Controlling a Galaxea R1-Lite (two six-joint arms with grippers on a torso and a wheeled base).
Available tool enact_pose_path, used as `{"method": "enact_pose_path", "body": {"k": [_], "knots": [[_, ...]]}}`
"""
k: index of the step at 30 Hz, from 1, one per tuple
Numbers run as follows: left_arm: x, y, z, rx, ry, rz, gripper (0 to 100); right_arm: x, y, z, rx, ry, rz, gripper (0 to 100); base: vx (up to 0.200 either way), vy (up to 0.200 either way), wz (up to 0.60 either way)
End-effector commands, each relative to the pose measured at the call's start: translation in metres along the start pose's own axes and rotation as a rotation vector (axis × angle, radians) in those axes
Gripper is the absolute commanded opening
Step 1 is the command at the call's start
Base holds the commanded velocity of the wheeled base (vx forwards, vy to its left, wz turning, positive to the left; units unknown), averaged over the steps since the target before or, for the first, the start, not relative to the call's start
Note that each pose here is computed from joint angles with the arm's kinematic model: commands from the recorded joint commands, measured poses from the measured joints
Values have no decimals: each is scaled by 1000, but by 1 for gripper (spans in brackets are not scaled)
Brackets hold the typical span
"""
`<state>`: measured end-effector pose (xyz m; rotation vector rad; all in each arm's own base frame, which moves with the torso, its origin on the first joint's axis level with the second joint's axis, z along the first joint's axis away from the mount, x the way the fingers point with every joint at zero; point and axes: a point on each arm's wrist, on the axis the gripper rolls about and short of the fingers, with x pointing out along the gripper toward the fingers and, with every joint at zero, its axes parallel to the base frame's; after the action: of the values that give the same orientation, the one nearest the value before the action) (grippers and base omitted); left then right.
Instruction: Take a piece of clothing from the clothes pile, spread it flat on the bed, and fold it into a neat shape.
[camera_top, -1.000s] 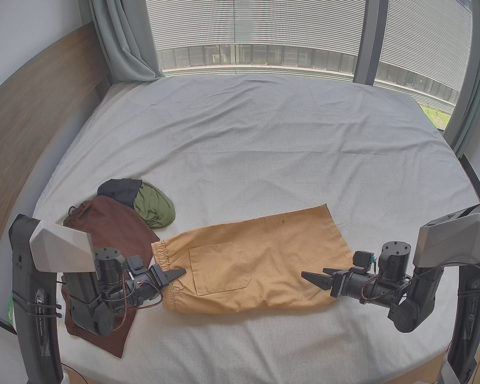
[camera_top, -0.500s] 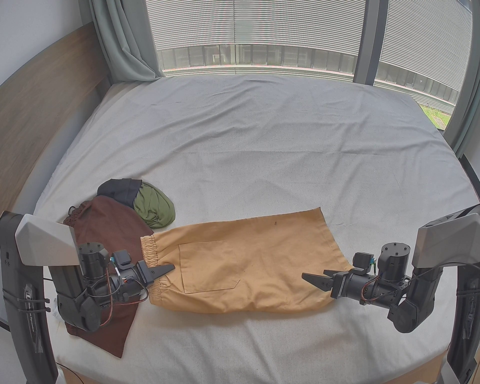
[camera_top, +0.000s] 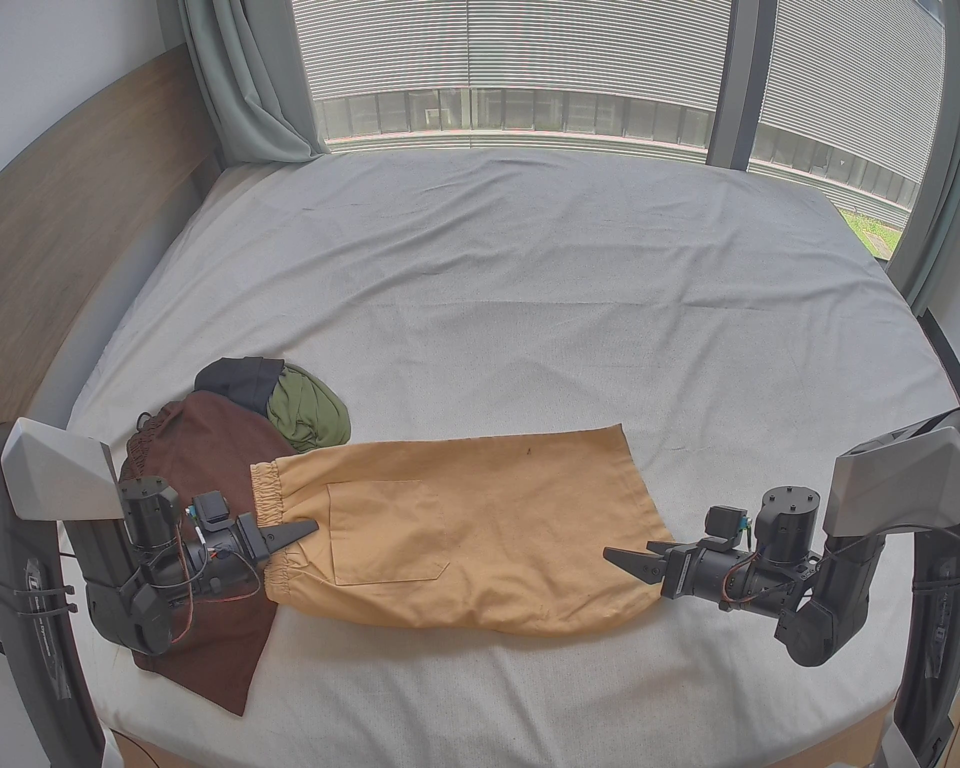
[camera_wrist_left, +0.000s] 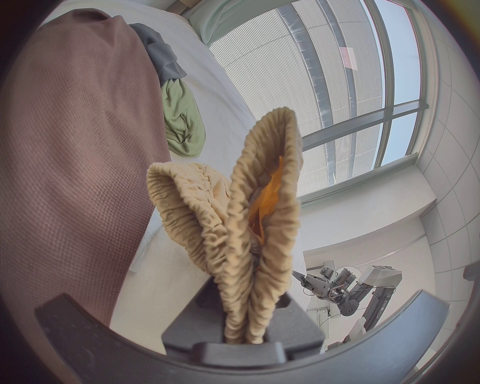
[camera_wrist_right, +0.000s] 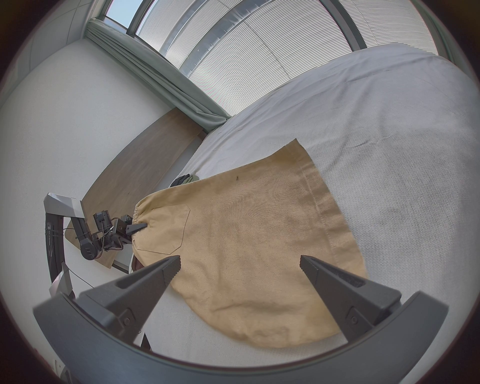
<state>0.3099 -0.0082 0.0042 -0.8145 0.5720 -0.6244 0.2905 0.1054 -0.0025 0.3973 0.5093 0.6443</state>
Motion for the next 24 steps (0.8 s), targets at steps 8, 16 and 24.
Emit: {"method": "enact_pose_path", "body": {"k": [8, 16, 24], "knots": [[-14, 2, 12, 5, -40, -1, 0, 0, 0, 0, 0, 1, 2, 100, 0, 0, 0], [-23, 7, 19, -2, -51, -9, 0, 0, 0, 0, -12, 2, 1, 100, 0, 0, 0], [-25, 8, 21, 2, -60, -5, 0, 0, 1, -1, -12, 6, 4, 100, 0, 0, 0]]}}
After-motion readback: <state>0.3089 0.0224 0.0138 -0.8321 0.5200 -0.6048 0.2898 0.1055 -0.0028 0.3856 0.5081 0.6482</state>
